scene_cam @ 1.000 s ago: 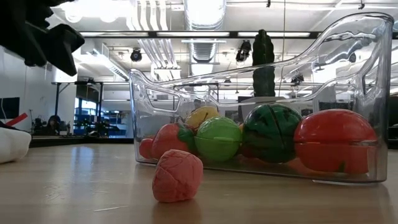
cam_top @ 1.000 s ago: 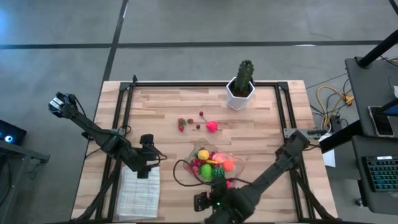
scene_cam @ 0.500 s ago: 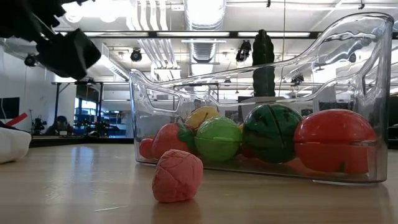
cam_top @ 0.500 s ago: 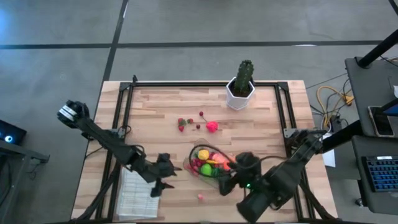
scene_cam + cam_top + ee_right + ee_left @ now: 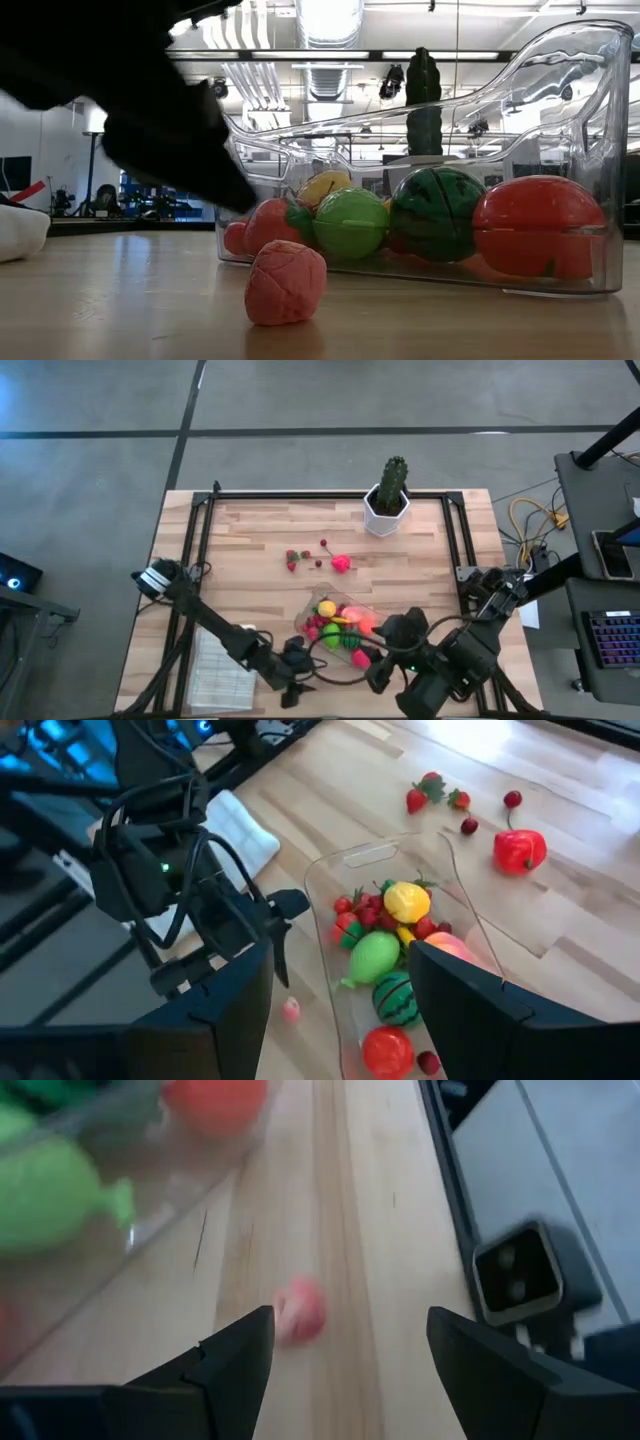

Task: Pick and placing Produce into tupperware
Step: Put the pink peach into the transparent bin

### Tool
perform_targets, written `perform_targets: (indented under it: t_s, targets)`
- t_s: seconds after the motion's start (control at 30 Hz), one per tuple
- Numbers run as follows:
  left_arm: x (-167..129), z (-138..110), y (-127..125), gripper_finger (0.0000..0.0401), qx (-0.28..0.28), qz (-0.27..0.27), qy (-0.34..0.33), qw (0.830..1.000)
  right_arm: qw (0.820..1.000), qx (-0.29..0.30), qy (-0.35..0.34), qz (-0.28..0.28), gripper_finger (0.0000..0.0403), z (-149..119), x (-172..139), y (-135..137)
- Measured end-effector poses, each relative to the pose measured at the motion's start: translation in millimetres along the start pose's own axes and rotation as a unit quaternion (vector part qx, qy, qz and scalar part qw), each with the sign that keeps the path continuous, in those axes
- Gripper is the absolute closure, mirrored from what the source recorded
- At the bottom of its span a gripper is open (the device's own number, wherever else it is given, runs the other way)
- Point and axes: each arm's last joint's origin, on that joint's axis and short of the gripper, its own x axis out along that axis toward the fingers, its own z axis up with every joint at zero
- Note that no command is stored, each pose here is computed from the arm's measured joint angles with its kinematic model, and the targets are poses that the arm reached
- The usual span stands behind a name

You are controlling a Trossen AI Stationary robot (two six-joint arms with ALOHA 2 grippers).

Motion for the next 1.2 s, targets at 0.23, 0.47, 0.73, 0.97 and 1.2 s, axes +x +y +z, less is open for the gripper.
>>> perform_targets:
  t_s: [0.23,0.47,0.73,0.97,1.2]
  targets:
    - [8,12,-1,0.0153,0.022,0.033,-0.033,0.999,0.999,-0.038,0.002,0.009,0.0179,-3,-7,0]
    - [8,6,1,0.0153,0.034,0.043,-0.017,0.998,0.998,-0.069,0.001,0.015,0.0179,1,-11,-4]
    - [5,-3,-6,0.0153,0.044,0.046,0.001,0.998,0.995,-0.101,0.002,0.018,0.0179,4,-14,-5]
    - [4,-12,-18,0.0153,0.063,0.055,-0.010,0.996,0.991,-0.136,0.003,0.021,0.0179,3,-16,-5]
    - [25,-30,-24,0.0153,0.098,0.061,-0.003,0.993,0.989,-0.147,0.004,0.024,0.0179,1,-18,-5]
